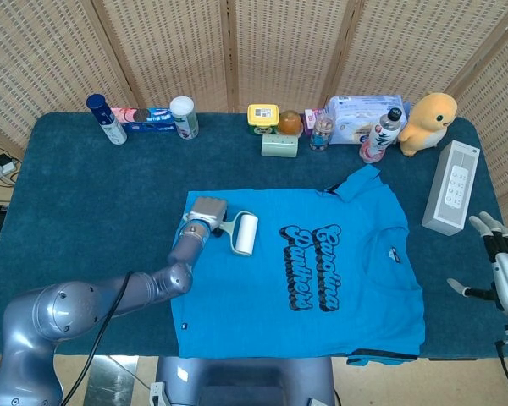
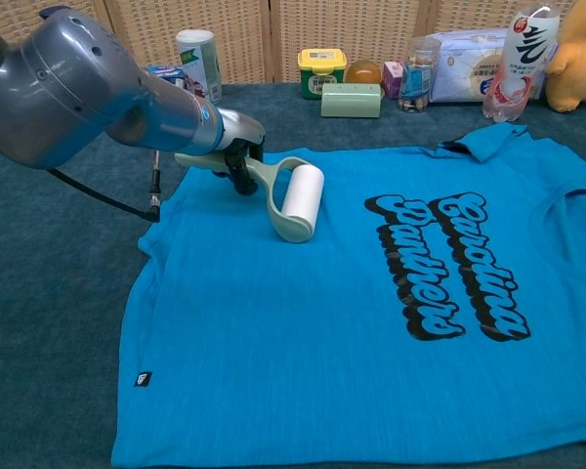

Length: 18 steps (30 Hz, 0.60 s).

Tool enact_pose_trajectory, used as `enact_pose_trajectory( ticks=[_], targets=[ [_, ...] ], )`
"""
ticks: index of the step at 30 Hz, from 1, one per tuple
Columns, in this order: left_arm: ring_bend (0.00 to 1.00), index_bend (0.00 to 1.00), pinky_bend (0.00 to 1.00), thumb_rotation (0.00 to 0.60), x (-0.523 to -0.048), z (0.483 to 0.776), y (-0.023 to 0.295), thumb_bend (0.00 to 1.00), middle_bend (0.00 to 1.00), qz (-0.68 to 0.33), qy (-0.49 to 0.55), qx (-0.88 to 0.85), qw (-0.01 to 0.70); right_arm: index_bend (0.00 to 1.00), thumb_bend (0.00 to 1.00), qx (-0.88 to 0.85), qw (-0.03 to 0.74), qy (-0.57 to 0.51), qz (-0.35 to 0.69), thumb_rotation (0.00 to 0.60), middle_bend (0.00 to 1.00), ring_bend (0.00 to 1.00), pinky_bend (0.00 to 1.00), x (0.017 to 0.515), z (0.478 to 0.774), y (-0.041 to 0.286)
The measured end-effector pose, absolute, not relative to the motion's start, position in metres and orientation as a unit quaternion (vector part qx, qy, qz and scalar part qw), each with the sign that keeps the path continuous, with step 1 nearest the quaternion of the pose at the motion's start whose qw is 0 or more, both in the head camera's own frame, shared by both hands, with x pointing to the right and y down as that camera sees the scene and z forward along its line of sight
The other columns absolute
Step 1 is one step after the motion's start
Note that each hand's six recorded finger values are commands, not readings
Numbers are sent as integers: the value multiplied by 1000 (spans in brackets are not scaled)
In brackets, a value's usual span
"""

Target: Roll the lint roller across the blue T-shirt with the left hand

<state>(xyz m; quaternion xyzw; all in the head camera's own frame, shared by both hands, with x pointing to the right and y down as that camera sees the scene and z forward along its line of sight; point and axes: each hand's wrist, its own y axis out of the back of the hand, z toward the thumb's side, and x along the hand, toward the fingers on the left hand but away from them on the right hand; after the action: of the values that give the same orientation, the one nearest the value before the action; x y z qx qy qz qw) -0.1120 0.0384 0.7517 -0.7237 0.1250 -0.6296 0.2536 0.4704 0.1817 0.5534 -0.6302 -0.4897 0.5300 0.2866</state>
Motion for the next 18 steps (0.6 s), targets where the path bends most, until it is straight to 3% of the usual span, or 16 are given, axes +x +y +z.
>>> enact_pose_trajectory(
  ticks=[18],
  targets=[
    [826, 1000, 967, 600, -60, 745, 46, 1000, 957, -599, 135, -744, 265, 73, 0, -631, 285, -496, 524, 600, 0, 0, 0, 473, 549, 181]
  ],
)
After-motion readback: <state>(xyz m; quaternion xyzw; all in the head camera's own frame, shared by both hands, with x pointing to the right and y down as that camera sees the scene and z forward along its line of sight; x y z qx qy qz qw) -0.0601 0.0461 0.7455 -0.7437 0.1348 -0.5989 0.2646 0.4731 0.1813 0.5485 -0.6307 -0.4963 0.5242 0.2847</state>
